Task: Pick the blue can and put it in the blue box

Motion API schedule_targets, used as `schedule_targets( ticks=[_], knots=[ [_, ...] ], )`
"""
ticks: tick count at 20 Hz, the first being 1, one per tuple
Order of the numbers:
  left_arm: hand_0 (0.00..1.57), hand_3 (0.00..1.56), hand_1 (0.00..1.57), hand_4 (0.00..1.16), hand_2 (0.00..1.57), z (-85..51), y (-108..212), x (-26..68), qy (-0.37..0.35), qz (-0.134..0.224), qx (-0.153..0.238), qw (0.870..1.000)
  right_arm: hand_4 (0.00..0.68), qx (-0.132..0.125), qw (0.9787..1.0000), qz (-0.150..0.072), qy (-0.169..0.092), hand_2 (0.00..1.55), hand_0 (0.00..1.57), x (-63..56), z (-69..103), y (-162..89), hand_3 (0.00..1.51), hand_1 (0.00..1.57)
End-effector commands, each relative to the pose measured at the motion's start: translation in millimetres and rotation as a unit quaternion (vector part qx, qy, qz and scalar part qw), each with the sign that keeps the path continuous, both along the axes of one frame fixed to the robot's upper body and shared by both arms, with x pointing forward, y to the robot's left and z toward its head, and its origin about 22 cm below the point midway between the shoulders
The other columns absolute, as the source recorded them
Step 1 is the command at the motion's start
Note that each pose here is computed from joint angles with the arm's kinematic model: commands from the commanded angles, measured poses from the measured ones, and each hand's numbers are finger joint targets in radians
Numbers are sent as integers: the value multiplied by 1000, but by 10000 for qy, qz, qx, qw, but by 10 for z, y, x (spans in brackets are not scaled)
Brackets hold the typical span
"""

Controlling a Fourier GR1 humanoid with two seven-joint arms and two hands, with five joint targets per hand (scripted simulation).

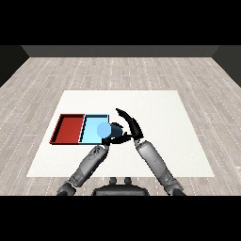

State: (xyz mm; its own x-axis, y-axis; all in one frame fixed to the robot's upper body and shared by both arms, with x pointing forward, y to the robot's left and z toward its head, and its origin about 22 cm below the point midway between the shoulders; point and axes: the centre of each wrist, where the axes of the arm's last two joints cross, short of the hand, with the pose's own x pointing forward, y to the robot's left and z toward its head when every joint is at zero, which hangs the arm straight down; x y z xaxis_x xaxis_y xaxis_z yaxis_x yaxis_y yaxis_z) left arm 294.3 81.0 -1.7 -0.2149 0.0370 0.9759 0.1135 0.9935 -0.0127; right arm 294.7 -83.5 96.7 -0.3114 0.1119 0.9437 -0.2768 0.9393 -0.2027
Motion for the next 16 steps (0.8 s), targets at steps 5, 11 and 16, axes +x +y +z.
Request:
schedule_targets(
  ticks=[5, 11, 16],
  knots=[
    [1571, 1491, 1571, 1129, 1571, 27, 193, 134, -18, 251, 188, 9995, 0, 720, 9961, -503, -13, 0, 0, 150, 133, -614, 0, 0],
    [1571, 1477, 1571, 1123, 1564, -135, 605, 285, 73, 637, 711, 9954, 0, 1022, 9901, -929, 251, 0, 0, -56, -149, -714, 0, 0],
    [1571, 1482, 1571, 1138, 1571, 43, 884, 466, 415, 1107, 1094, 9869, 0, 1217, 9873, -954, 357, 0, 0, -198, -491, -806, 0, 0]
  ],
)
